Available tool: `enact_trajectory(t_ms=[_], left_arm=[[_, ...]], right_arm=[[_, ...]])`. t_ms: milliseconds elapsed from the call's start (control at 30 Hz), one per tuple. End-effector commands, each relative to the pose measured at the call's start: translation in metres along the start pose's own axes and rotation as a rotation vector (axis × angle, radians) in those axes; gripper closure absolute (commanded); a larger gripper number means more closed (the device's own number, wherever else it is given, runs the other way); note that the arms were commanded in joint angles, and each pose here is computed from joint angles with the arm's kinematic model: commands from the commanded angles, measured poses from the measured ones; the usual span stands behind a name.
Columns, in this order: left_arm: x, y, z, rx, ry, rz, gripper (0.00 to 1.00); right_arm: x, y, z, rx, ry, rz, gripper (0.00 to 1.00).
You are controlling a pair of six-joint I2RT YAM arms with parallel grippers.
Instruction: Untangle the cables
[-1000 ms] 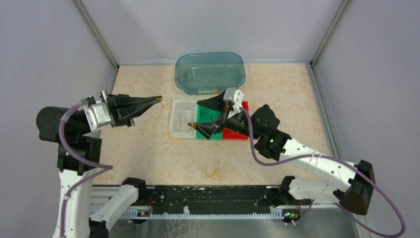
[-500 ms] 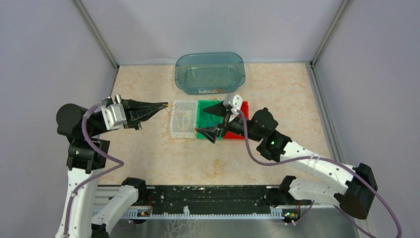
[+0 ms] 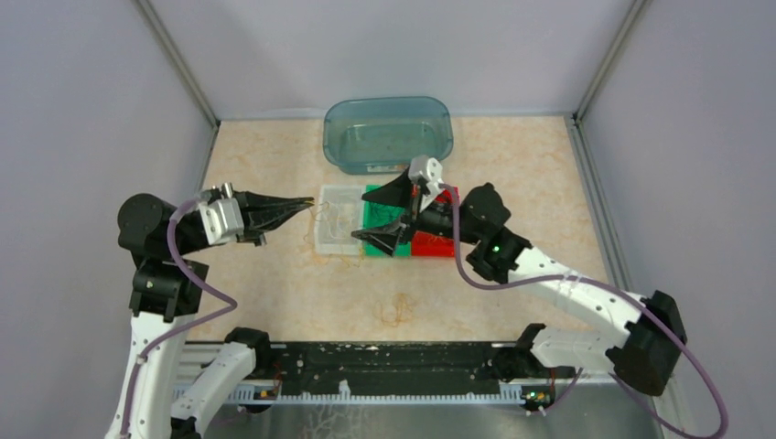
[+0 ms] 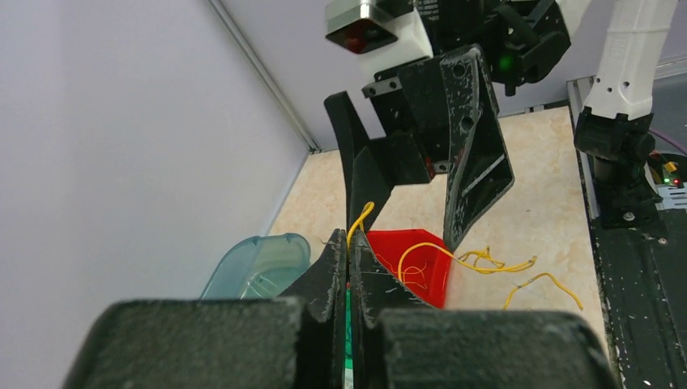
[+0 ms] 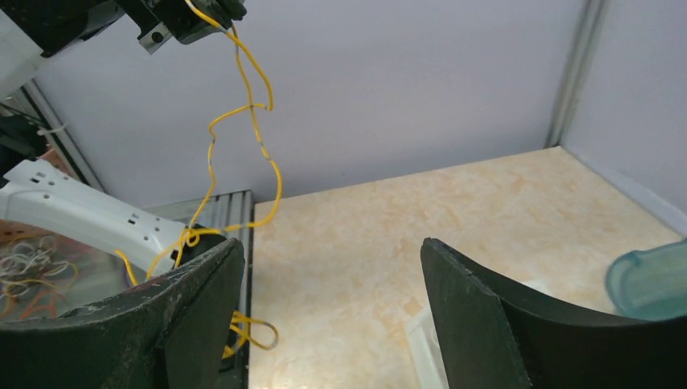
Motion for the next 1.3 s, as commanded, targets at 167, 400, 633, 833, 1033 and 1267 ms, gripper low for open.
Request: enact_trajectory(t_ms=[167,400,633,833,1033,1267], left_arm=[[-0.003,-0.013,-0.002,0.005,0.005,0.019,1.0],[-0.005,-0.017,-0.002,0.006,0.003,0.015,1.0],[-0.004,-0.021,-0.002,0.009,0.015,0.004,1.0],[-0.004,-0.026,-0.003,0.015,0.034,-0.014,0.81],[0.004,-0.03,-0.006,0.045,0.128,-0.034,0.18],[0.021,-0.046,-0.009,0.137,0.251,-0.098,0.0]], right_arm=[[0.034,0.021,0.063,-0.157,0.229,0.096,0.22],[0.041,0.016,0.086,-0.231,0.277,0.18,0.28],[0.036,0.012,0.1,-0.27,0.264,0.232,0.45],[0.026,0.006,0.098,-0.249,0.177,0.222,0.84],[-0.008,-0.018,0.064,-0.112,-0.013,0.205,1.0],[-0.071,-0.068,-0.014,0.19,-0.403,0.097,1.0]])
Point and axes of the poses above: each gripper's point midway between its finger pads, its own z axis out along the fingers, its own x axis along the line the jaws close on, y = z × x, the point moved 7 cm from there along -z, back along the fingers, and after that the axes turned 6 degrees about -z, right-handed, at the moved point
